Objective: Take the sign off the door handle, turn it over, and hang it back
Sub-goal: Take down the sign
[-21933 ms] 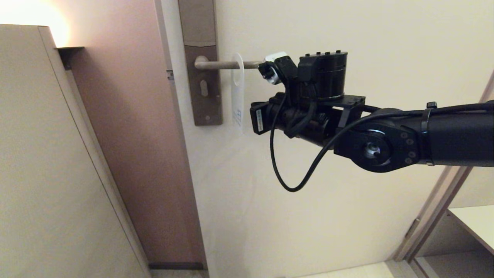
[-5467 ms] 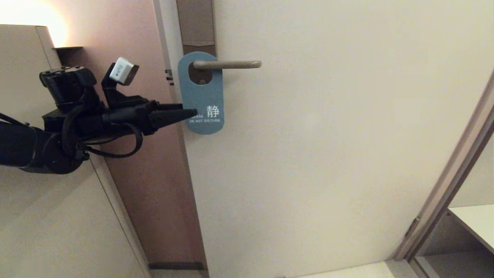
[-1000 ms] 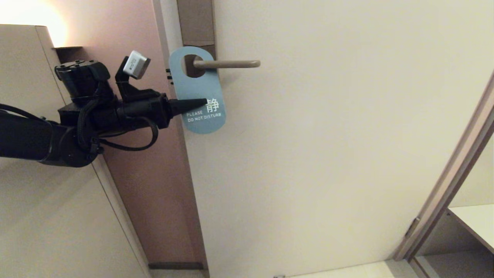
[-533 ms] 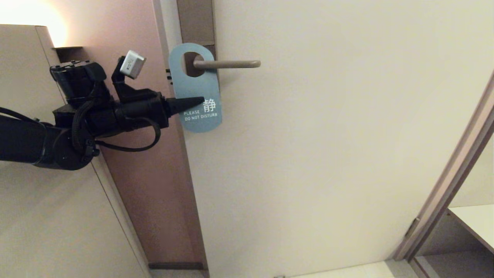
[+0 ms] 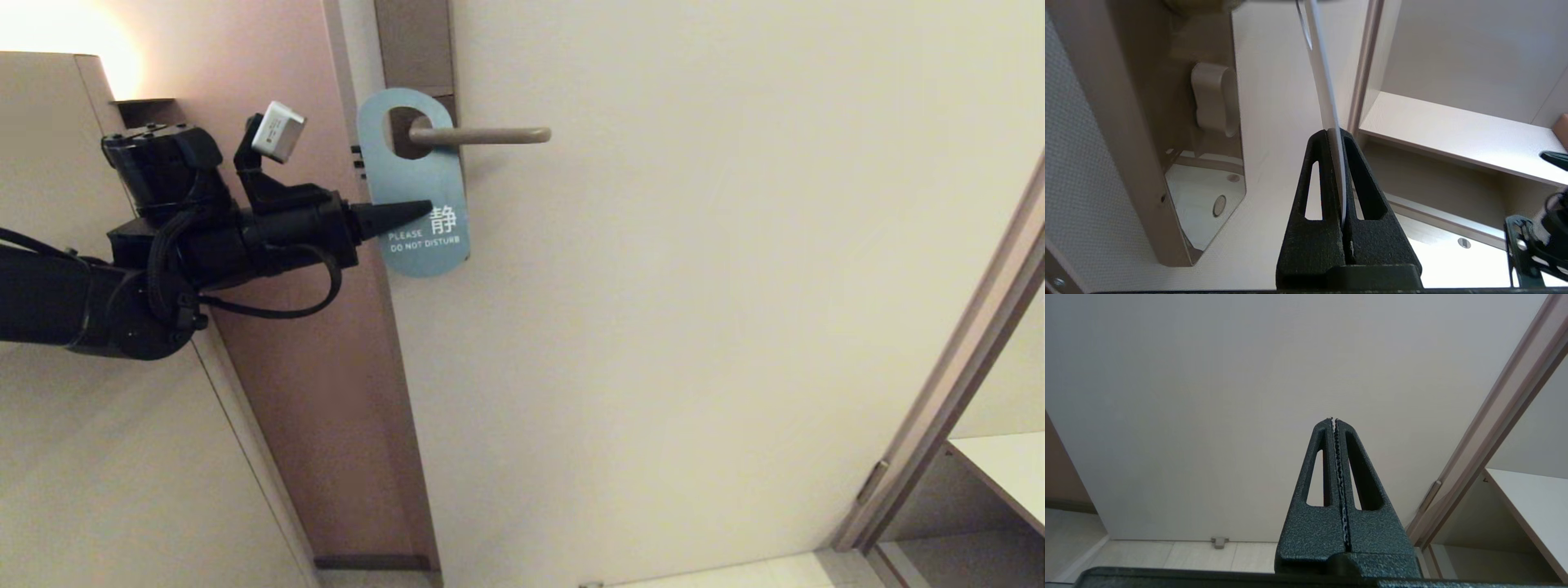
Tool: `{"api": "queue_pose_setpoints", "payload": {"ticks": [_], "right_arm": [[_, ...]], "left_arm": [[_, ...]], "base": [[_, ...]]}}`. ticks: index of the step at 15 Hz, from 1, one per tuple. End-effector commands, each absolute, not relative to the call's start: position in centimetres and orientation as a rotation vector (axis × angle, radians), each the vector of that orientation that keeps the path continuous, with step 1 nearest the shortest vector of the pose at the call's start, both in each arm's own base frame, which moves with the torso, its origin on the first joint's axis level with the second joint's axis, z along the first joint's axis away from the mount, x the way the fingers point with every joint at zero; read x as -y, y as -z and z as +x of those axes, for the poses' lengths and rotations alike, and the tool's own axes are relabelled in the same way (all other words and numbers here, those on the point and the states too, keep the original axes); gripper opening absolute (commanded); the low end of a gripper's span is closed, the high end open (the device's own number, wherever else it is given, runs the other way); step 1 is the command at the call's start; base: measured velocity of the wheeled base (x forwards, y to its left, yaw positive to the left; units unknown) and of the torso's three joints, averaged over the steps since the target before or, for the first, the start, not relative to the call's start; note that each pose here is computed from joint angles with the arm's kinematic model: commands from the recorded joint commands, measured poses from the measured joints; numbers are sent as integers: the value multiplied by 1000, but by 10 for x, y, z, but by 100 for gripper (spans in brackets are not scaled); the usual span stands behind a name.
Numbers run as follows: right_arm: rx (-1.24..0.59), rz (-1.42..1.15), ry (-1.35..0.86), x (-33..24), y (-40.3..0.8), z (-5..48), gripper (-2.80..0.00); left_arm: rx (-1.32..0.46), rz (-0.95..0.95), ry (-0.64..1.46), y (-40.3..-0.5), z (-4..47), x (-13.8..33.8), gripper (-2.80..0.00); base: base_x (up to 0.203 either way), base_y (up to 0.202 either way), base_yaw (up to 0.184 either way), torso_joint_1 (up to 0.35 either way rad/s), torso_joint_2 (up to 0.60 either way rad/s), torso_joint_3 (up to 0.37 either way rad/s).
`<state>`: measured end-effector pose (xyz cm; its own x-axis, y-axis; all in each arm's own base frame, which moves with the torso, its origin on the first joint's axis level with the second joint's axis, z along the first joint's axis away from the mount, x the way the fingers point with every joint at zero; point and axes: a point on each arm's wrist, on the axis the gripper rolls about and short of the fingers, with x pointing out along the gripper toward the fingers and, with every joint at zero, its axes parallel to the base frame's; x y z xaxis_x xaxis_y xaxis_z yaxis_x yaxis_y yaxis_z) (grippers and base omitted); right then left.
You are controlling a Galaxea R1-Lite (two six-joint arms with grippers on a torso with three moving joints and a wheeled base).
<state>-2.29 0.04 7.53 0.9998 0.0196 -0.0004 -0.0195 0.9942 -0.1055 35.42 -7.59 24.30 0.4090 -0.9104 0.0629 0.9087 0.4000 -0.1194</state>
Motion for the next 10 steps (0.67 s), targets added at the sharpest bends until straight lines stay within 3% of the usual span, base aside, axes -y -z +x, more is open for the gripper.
{"api": "queue_pose_setpoints", "payload": {"ticks": [1, 10], "right_arm": [[0, -106, -20, 0, -75, -23, -280], [0, -107, -20, 0, -75, -23, -280]], "left_arm": [[3, -138, 1146, -248, 351, 77, -280], [19, -90, 1086, -244, 331, 82, -280]], "base": [[0, 0, 0, 0, 0, 0], [0, 0, 0, 0, 0, 0]]}}
